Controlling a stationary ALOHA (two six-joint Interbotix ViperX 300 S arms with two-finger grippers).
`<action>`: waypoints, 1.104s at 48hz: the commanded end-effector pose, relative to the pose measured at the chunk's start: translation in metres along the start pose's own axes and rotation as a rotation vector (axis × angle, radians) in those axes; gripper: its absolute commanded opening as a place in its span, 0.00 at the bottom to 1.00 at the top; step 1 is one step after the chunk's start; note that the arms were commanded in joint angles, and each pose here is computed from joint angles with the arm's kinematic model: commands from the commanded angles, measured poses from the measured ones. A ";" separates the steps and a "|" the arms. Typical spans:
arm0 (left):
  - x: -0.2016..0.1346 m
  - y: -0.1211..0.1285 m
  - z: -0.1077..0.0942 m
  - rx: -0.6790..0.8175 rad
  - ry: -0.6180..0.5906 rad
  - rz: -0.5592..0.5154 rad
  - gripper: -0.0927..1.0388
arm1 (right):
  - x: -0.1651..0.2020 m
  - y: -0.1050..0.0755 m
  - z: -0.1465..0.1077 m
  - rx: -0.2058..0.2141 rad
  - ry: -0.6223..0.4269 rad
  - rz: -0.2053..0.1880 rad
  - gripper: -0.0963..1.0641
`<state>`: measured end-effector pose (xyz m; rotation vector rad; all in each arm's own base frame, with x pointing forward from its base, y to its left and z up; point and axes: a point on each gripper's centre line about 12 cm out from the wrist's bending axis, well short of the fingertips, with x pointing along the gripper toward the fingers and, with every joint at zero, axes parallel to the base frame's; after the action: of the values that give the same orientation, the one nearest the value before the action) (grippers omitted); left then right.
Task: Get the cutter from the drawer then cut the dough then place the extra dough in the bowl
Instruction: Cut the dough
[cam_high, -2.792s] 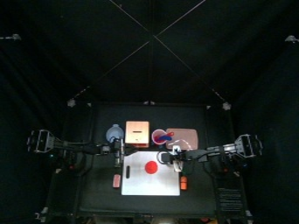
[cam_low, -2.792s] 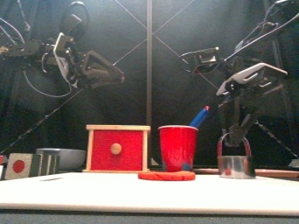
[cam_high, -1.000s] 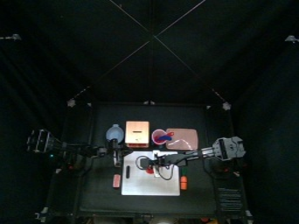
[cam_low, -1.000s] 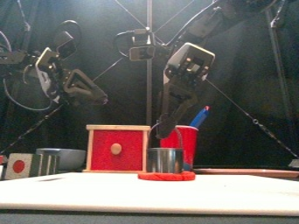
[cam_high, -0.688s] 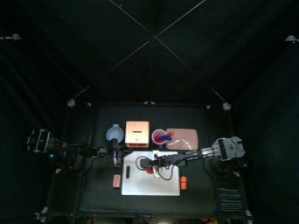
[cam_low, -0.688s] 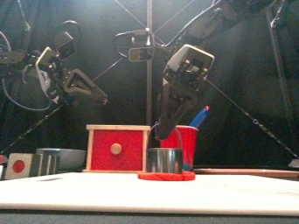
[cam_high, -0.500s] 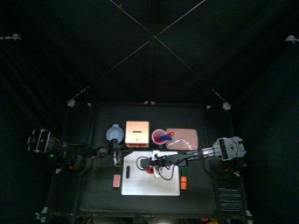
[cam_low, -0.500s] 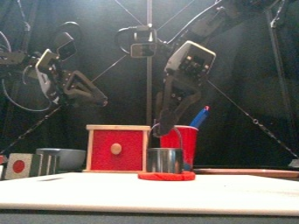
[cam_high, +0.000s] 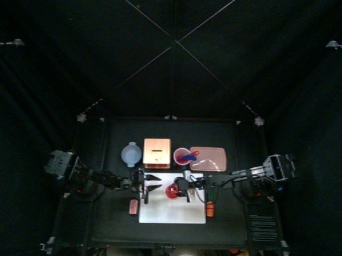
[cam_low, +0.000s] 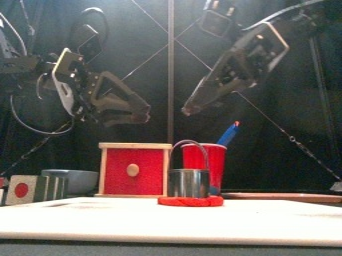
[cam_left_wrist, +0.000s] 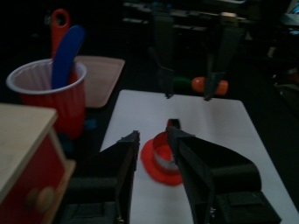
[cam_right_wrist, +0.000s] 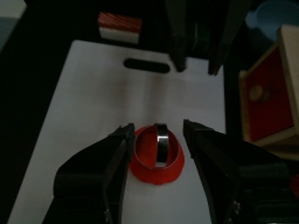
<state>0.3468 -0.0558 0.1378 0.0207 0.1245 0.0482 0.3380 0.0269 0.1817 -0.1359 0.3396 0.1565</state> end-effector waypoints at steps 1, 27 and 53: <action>0.017 -0.008 -0.002 -0.004 -0.015 0.013 0.88 | -0.013 0.000 -0.007 0.002 -0.166 0.010 0.81; 0.030 -0.004 -0.025 -0.010 0.047 0.067 0.88 | 0.022 -0.017 -0.057 -0.003 -0.189 0.026 0.81; 0.040 0.008 -0.036 -0.011 0.071 0.109 0.87 | 0.034 -0.021 -0.059 0.025 -0.168 0.015 0.81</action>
<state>0.3753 -0.0449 0.0879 0.0242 0.2287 0.1555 0.3504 0.0039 0.1025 -0.0967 0.2131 0.1973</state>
